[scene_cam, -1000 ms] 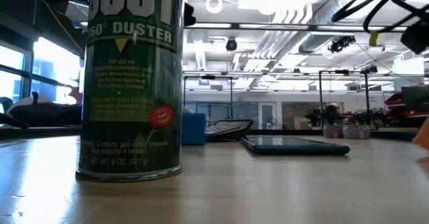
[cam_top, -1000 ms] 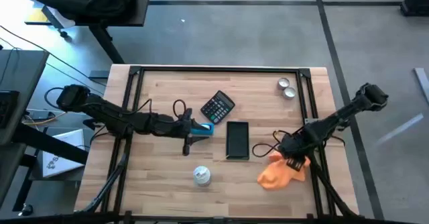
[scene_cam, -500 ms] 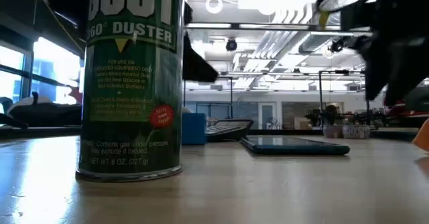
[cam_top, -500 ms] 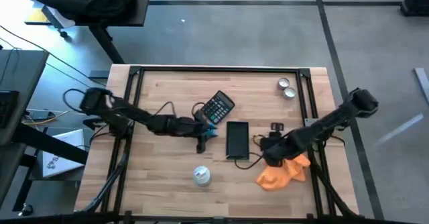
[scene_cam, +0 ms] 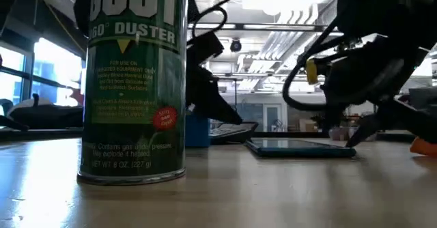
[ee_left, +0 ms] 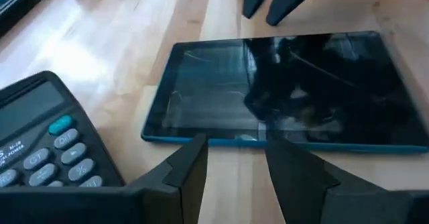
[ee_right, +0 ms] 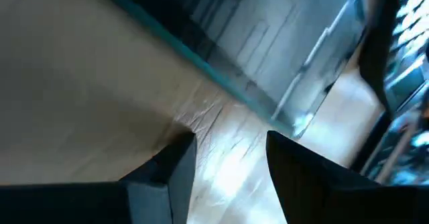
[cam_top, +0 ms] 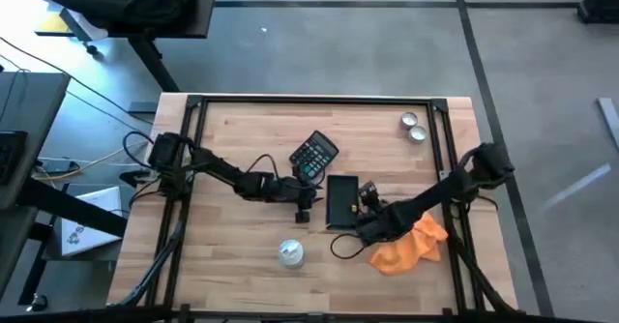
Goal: Apply microfiber cloth
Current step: Wipe the front of the cellphone using microfiber cloth
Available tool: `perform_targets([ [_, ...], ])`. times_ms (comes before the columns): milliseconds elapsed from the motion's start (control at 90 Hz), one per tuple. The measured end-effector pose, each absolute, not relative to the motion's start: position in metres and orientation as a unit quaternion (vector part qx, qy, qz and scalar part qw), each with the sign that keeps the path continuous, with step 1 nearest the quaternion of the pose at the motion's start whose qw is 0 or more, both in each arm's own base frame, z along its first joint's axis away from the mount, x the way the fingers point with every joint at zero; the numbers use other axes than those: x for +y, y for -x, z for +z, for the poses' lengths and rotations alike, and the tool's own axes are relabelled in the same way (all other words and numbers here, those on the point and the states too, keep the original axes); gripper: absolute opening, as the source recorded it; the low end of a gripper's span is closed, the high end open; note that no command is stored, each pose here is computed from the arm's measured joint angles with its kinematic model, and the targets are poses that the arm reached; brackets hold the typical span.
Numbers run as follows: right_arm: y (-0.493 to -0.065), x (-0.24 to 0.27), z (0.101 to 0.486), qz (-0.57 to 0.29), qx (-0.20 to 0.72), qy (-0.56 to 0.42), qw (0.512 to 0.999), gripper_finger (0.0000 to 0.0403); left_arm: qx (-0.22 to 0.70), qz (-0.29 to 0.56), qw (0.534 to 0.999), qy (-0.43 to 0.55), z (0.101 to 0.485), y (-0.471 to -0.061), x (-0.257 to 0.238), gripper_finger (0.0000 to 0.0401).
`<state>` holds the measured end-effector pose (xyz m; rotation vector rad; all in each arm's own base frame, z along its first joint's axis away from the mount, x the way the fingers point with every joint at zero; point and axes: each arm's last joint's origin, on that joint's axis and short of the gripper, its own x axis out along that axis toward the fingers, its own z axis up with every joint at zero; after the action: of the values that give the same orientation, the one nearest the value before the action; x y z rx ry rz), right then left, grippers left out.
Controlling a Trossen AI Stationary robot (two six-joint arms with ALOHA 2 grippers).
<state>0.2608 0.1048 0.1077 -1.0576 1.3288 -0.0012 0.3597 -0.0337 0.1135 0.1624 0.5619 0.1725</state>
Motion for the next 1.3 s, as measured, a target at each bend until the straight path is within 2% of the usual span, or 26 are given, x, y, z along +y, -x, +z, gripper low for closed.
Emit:
perform_targets([
  [478,-0.282,0.117,0.111,0.042,0.497,0.589,0.636,0.0154,0.294,0.102,0.942,-0.126,0.094,-0.376,-0.034,0.0133],
  [678,-0.3,0.128,0.131,0.013,0.463,0.582,0.669,0.0154,0.304,0.107,0.937,-0.135,0.093,-0.375,-0.035,0.0133],
  [856,-0.304,0.13,0.136,0.01,0.459,0.58,0.673,0.0154,0.35,0.128,0.912,-0.172,0.112,-0.367,-0.049,0.0133],
  [1033,-0.304,0.129,0.136,0.01,0.462,0.58,0.671,0.0154,0.346,0.145,0.917,-0.137,0.164,-0.379,-0.065,0.0133],
  [1144,-0.305,0.127,0.137,0.007,0.464,0.579,0.671,0.0154,0.408,0.134,0.891,-0.146,0.169,-0.38,-0.076,0.0133],
  [1300,-0.305,0.127,0.137,0.007,0.464,0.579,0.67,0.0154,0.447,0.116,0.875,-0.146,0.179,-0.373,-0.09,0.0133],
])
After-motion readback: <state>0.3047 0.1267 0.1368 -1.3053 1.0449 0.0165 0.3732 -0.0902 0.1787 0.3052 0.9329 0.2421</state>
